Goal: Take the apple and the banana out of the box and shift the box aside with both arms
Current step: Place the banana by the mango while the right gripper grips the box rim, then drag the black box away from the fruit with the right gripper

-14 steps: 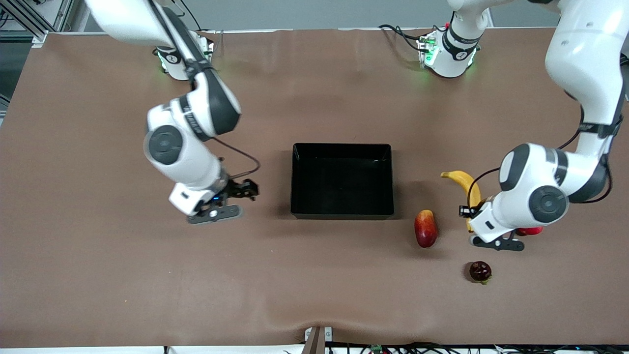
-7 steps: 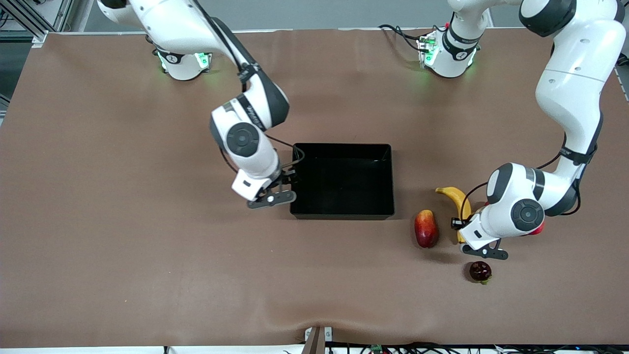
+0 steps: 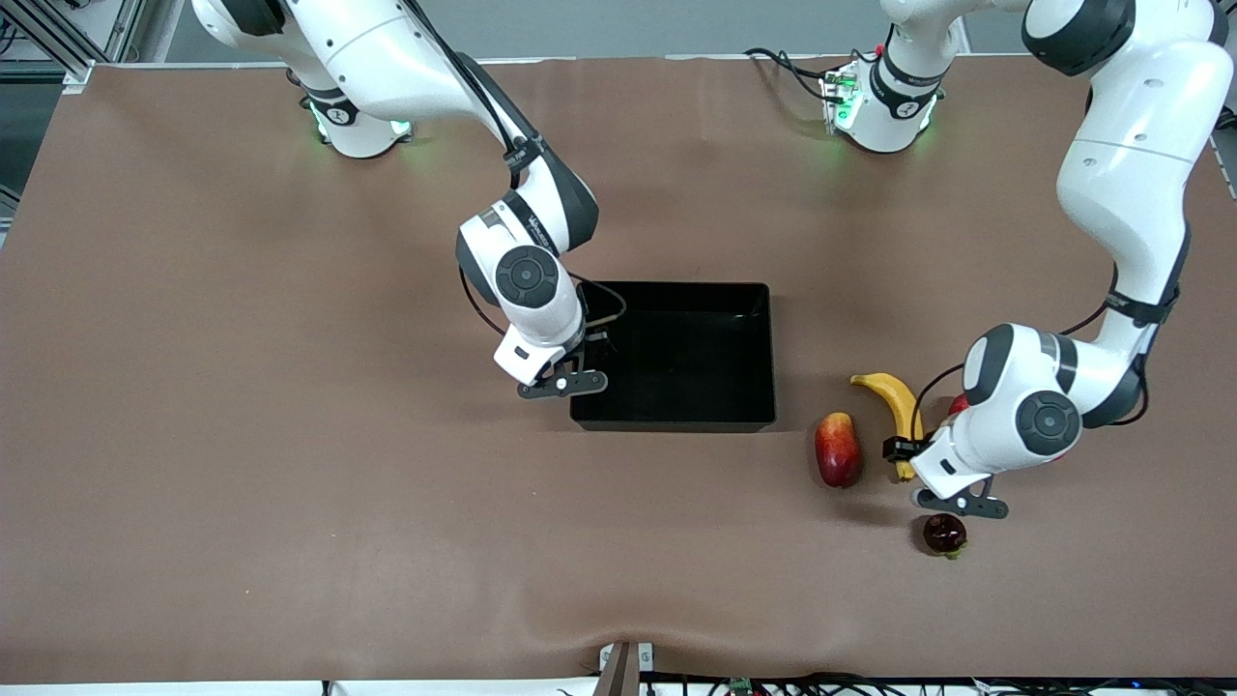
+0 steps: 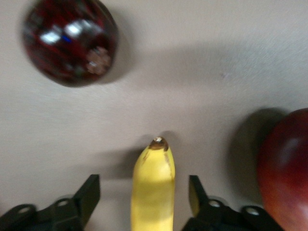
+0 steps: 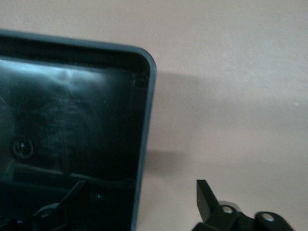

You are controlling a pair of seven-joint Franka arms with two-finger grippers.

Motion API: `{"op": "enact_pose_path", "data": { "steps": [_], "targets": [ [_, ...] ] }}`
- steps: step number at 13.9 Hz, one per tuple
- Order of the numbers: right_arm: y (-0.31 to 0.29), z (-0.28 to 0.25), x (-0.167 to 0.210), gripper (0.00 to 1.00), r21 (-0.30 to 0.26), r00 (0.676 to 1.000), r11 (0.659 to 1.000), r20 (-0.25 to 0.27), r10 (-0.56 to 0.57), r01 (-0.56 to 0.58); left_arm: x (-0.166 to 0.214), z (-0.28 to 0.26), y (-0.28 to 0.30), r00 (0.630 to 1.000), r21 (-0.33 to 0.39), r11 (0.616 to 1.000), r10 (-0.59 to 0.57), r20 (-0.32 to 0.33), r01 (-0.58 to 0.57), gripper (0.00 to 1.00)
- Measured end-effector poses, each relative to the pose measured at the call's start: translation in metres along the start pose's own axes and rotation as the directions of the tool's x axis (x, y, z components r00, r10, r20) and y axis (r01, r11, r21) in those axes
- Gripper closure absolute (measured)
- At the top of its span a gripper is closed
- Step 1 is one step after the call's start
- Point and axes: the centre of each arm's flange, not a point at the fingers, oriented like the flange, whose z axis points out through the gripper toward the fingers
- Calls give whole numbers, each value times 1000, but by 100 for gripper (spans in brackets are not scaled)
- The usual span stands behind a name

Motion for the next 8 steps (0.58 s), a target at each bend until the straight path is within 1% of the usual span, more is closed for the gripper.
{"op": "enact_pose_path", "data": {
  "steps": [1, 2, 3, 5, 6, 8],
  "targets": [
    [-2, 6, -1, 19, 0, 1000, 1000, -4, -1, 1, 2, -26, 1, 1000, 16, 1000, 2, -7, -2, 2],
    [-5, 10, -3, 29, -1, 1000, 1000, -3, -5, 5, 2, -57, 1, 1000, 38, 999, 3, -18, -2, 0],
    [-8, 11, -5, 39, -2, 1000, 1000, -2, -8, 8, 1, -91, 1, 999, 63, 998, 3, -34, -1, 0],
    [-10, 9, -4, 63, 0, 1000, 1000, -5, -7, 7, -7, -162, 0, 997, 105, 994, -11, -76, 19, 0],
    [-9, 8, -3, 73, -2, 1000, 1000, -4, -5, 5, -14, -191, -3, 996, 116, 993, -28, -84, 37, 0],
    [-5, 6, -1, 95, -11, 1000, 1000, 3, 10, -10, -31, -236, -13, 995, 128, 989, -69, -78, 78, 0]
  ]
}}
